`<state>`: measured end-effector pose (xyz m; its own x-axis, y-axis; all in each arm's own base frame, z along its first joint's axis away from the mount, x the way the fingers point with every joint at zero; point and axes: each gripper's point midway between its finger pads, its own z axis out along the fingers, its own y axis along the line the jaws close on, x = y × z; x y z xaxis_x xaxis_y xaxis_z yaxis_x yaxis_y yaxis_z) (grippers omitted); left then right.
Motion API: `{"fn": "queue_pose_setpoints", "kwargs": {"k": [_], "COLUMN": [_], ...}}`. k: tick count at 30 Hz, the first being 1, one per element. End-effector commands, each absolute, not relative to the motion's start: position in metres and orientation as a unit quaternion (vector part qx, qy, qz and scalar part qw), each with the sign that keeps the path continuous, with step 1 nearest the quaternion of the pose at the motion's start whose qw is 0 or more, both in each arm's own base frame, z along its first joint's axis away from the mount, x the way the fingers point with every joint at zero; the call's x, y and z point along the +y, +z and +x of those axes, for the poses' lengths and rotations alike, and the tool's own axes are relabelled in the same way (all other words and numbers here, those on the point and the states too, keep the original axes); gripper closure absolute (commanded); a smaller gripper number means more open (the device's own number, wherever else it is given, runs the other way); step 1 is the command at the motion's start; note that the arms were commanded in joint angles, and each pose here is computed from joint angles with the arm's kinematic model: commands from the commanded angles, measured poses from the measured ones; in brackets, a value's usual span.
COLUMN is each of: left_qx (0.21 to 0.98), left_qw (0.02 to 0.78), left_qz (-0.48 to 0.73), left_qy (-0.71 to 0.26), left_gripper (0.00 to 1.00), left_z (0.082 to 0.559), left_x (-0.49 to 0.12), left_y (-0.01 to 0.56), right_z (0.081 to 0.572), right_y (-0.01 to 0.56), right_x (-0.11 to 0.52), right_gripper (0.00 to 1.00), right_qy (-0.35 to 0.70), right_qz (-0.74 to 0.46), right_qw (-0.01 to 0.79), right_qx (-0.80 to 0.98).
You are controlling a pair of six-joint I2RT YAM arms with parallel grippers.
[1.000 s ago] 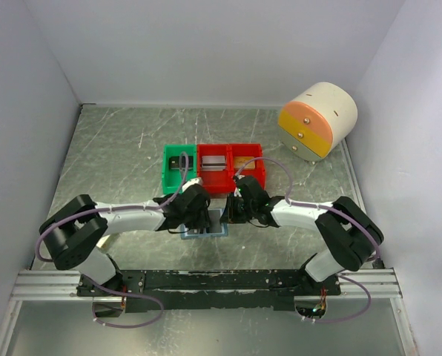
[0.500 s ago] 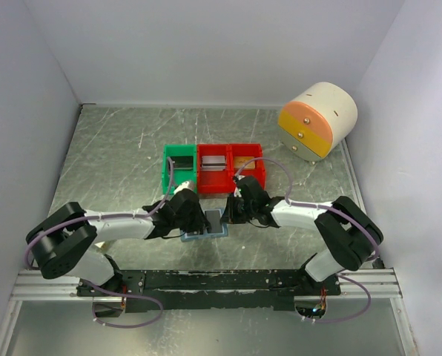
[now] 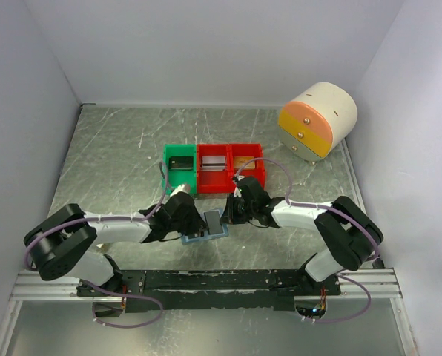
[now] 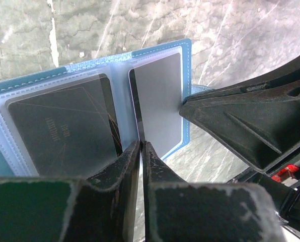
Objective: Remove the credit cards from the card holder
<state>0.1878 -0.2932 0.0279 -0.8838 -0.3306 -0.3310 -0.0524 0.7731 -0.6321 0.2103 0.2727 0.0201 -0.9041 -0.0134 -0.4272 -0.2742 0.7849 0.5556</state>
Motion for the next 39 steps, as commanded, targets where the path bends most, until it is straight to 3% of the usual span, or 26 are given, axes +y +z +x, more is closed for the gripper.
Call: {"fn": "queue_pose_setpoints", "kwargs": {"k": [1,7,25,39], "left_qx": [0.88,0.871,0.907,0.911], "left_qw": [0.234,0.23,0.234,0.248], "left_qz": [-0.111,-0.116,-0.115,-0.105], "left_qy": [-0.398,-0.419,-0.331,-0.311], "left_gripper": [0.84,0.93,0.93,0.93], "left_z": [0.197,0.195,0.188,0.19], "left_x": [-0.316,-0.319,-0.285,-0.276], "left_y": [0.063,0.067,0.052,0.053], "right_z": [0.2,0.202,0.207,0.208], "right_y": [0.015,0.015,0.021,0.071], "right_x": [0.274,0.273,0.274,0.303], "right_gripper": [0.89,0.89,0.85,0.83], "right_qy": [0.33,0.325,0.324,0.394], "right_qz": [-0.088,-0.085,-0.079,-0.104], "right_qw": [0.187,0.189,0.196,0.236], "right_qx": [0.921,0.923,0.922,0.882]}}
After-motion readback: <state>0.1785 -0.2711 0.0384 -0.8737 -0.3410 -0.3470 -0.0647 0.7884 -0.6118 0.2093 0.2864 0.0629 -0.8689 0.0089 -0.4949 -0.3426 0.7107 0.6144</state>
